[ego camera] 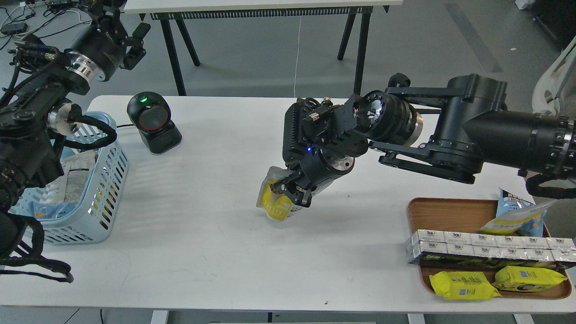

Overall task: Scan snack and place in basket
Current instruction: 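Carry the yellow packet to the table center and set it down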

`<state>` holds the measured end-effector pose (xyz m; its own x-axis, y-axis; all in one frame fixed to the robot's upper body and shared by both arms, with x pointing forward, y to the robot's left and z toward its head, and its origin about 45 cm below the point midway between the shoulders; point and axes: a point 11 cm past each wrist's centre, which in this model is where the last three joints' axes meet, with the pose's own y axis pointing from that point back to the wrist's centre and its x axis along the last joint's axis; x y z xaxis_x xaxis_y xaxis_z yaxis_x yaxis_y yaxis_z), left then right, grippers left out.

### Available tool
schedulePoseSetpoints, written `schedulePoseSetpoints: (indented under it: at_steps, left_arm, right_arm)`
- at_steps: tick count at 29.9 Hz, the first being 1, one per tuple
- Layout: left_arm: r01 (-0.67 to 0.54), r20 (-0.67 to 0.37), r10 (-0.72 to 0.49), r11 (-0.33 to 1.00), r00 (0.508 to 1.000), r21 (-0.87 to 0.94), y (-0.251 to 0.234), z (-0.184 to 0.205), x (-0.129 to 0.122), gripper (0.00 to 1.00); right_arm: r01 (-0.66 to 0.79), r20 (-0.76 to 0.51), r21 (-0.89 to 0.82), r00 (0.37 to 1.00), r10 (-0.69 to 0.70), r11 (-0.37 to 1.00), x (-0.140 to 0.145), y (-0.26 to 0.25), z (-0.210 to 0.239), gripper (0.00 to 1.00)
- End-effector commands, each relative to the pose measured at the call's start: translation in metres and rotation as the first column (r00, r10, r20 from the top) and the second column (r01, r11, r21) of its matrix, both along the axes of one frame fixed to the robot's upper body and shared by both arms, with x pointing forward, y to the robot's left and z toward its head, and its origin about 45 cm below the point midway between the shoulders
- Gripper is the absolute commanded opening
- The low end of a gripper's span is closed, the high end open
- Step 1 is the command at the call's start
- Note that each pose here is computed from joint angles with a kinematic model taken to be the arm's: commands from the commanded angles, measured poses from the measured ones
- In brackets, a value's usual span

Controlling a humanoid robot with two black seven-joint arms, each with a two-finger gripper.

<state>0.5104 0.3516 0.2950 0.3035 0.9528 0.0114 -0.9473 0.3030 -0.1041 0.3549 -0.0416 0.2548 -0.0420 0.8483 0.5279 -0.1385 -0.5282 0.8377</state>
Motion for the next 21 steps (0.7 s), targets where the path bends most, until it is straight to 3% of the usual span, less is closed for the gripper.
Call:
schedulePoseSetpoints:
  at_steps: [1,4,13,16,18,19,21]
  left_arm:
    - [0.000,0.000,0.000,1.000,1.000,0.000,0.000,0.000,0.000,1.00]
    - [0.000,0.000,0.000,1.000,1.000,0.000,0.000,0.000,0.000,1.00]
    - [0.000,-0.001,0.000,1.000,1.000,0.001,0.000,0.000,0.000,1.00]
    - [-0.001,0.000,0.001,1.000,1.000,-0.002,0.000,0.000,0.000,1.00]
    - [-0.001,0.000,0.001,1.000,1.000,-0.006,0.000,0.000,0.000,1.00]
    - [-0.001,0.001,0.001,1.000,1.000,-0.010,-0.001,0.000,0.000,1.00]
    - [0.000,0.006,0.001,1.000,1.000,-0.019,-0.003,0.002,0.001,1.00]
  right_arm:
    - [-0.014,-0.014,-0.005,1.000,0.014,1.000,-0.005,0.008,-0.007,0.00]
    - [-0.020,-0.021,-0.008,1.000,0.020,1.000,-0.007,0.014,-0.011,0.01]
    - [-0.020,-0.036,0.002,0.999,0.020,1.000,-0.009,0.020,-0.013,0.33]
    - [-0.019,-0.042,0.013,0.999,0.020,1.000,-0.010,0.023,-0.012,0.54]
    - [-0.008,-0.059,0.025,0.998,0.009,1.000,-0.010,0.025,-0.010,0.78]
    - [0.005,-0.062,0.030,0.998,-0.003,1.000,-0.007,0.024,-0.008,1.00]
    - [0.029,-0.074,0.055,0.997,-0.025,0.998,-0.003,0.026,-0.002,0.99]
